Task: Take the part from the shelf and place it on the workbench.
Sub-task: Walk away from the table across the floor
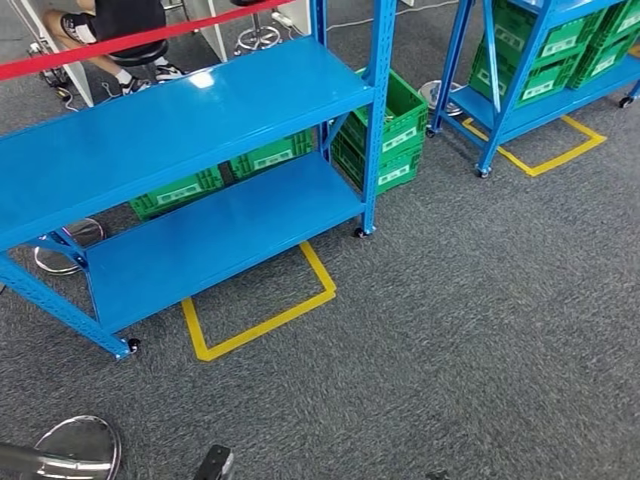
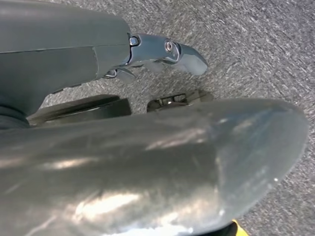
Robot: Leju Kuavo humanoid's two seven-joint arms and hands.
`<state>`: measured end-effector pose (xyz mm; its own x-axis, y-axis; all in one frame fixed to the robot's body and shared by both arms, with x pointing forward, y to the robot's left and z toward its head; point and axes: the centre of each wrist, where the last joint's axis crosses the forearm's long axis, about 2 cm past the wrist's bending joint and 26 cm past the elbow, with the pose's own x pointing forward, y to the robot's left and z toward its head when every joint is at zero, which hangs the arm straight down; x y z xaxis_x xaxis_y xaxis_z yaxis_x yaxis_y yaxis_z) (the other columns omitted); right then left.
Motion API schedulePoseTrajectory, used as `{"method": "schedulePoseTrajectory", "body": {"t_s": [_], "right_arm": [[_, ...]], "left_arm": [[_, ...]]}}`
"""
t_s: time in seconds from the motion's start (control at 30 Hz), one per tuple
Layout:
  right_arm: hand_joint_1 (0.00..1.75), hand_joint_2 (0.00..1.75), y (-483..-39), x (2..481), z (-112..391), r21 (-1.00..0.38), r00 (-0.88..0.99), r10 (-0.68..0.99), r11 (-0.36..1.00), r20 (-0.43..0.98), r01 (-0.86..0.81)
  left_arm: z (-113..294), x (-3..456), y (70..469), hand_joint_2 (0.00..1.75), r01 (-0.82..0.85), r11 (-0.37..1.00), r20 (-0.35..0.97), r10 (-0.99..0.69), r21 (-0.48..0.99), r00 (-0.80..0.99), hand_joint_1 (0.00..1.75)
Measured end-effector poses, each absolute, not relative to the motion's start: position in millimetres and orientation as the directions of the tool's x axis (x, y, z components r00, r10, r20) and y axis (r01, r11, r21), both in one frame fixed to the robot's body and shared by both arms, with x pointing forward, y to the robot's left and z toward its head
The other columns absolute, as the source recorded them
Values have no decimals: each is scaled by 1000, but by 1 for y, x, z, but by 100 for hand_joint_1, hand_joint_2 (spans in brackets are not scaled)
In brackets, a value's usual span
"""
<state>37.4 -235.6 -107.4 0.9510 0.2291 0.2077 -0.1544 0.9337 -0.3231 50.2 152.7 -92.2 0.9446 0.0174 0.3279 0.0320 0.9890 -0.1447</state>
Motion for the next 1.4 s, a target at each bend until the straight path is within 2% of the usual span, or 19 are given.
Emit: {"method": "schedulePoseTrajectory", "body": {"t_s": [0.43, 0.73, 0.97, 1.4], "right_arm": [[0, 0, -235, 39, -107, -320, 949, 233, 934, 215, -157], [0, 0, -234, 29, -108, -289, 957, 234, 940, 171, -179], [0, 0, -232, 33, -108, -263, 955, 254, 942, 152, -209], [0, 0, -231, 37, -108, -261, 949, 274, 938, 153, -229]], "left_arm": [[-93, 45, 152, 0, 39, 989, 317, 8, -143, 948, 0], [-94, 39, 154, 0, 23, 988, 257, 17, -150, 966, 0], [-93, 46, 155, 0, 41, 989, 307, 5, -144, 952, 0], [-92, 50, 153, 0, 43, 989, 321, 5, -142, 947, 0]]}}
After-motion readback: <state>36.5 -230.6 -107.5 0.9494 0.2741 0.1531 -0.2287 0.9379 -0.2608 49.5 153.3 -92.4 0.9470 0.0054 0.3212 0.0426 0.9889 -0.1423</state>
